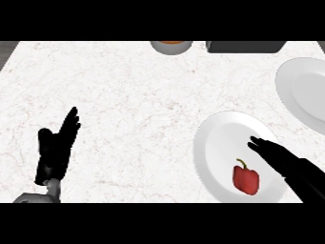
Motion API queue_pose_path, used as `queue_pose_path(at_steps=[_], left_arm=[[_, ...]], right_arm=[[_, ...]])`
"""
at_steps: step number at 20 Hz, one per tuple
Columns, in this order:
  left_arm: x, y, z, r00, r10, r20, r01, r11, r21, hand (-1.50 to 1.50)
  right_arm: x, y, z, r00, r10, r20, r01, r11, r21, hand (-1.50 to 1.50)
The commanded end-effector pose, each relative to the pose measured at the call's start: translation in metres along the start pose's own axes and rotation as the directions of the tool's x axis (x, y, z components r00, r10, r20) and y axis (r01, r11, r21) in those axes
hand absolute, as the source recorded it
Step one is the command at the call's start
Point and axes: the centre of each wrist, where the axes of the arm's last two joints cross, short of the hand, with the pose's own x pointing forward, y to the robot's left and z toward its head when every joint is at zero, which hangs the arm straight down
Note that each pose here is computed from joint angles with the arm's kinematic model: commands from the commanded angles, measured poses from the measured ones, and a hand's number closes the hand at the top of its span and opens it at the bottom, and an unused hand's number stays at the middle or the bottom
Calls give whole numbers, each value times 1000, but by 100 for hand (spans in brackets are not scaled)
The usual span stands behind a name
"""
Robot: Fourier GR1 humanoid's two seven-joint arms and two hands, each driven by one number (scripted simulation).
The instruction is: Pick the bell pepper from the plate and place it in the plate
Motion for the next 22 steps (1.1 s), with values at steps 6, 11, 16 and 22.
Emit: queue_pose_path(at_steps=[6, 11, 16, 22], left_arm=[[-3, 4, -3, 1000, 10, -3, -10, 1000, 16, 0], [-5, 13, -3, 1000, 2, 6, -2, 1000, 15, 0], [-5, 24, 1, 1000, -8, -12, 8, 1000, 5, 0], [6, -3, -2, 1000, 10, -9, -10, 1000, 17, 0]], right_arm=[[6, 15, -20, 1000, 10, -5, -9, 999, 53, -150], [3, 9, -23, 999, 34, -22, -32, 995, 90, -150], [1, 25, -24, 1000, 2, -28, 0, 997, 81, -150], [-20, 25, -45, 999, 22, -30, -19, 996, 85, -150]])
